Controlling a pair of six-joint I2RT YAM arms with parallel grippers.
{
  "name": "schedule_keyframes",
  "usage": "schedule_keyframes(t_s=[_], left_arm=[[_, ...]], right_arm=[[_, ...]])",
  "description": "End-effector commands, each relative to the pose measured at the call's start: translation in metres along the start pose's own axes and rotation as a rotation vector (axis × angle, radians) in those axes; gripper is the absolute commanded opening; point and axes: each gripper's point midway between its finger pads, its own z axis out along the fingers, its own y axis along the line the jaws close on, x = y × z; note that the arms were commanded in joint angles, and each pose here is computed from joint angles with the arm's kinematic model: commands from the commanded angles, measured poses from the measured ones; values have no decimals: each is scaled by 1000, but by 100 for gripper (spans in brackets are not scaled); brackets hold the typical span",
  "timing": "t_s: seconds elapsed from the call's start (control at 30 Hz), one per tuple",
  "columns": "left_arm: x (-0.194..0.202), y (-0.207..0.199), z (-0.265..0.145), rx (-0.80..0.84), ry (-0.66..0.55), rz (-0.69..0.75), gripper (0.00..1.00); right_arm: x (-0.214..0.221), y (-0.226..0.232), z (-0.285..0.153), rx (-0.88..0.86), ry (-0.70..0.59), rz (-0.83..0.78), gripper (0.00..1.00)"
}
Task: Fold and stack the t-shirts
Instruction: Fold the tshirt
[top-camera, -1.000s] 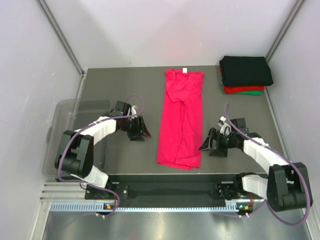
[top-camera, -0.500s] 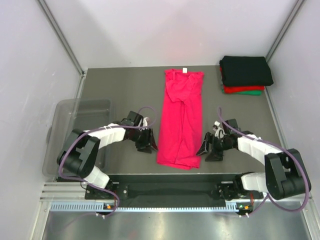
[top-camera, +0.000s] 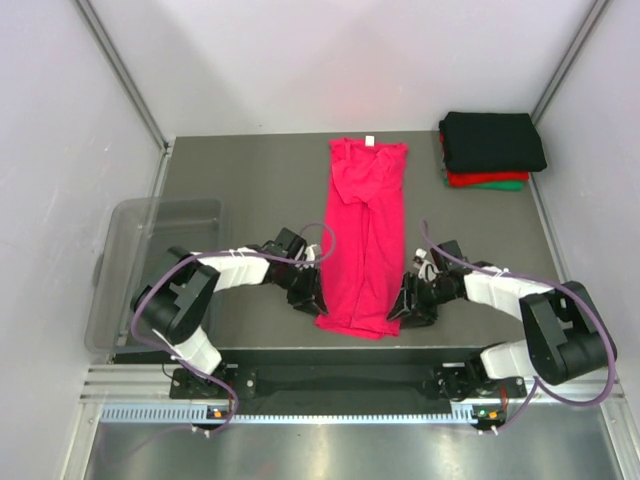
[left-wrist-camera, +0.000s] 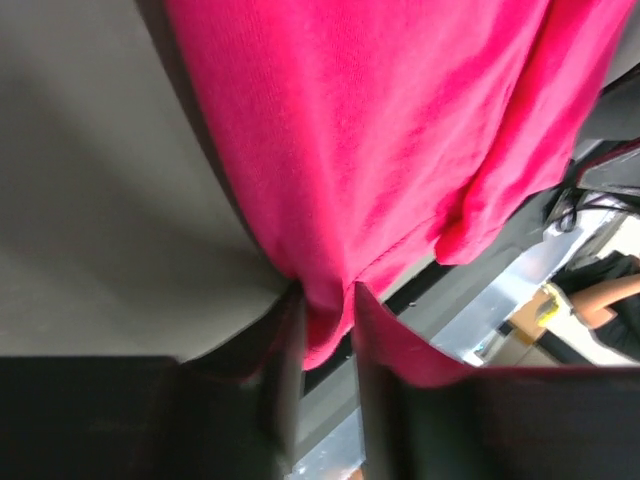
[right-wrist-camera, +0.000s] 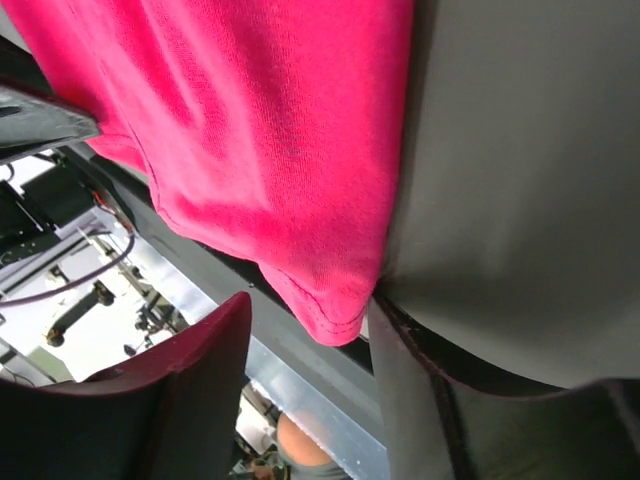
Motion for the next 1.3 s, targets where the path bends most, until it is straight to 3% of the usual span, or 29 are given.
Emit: schedule_keyframes(t_s=[0.0,0.03,0.07,0.1,0.13,0.3,0.53,0.87,1.13,1.27], left_arm=[[3,-2,8,-14,10,36,27],[4,-1,7,-17,11,34,21],[5,2,6,-33,12,25,15],[4,2,4,-38,5,30,3],[2,2,2,-40,-6,32,0],[-30,-19,-21,19,-113,70,0],[-81,-53,-65,75,-277,197,0],[-133,-84,-93,117,-422,303,0],[-193,-107,-94,108,-458,405,0],[-219,-95,-81,62,-454,400,0]], right_arm=[[1,-18,10,81,-14,-22,50],[-1,-15,11,69,-20,-29,48],[-4,-12,11,58,-26,-34,36],[-9,-7,10,46,-44,-48,25],[-12,-5,9,41,-51,-56,1],[-32,14,-8,3,-145,-163,0],[-52,67,-64,-137,-378,-456,0],[-107,88,-108,-121,-563,-572,0],[-177,86,-102,-117,-554,-527,0],[-207,89,-97,-106,-541,-553,0]])
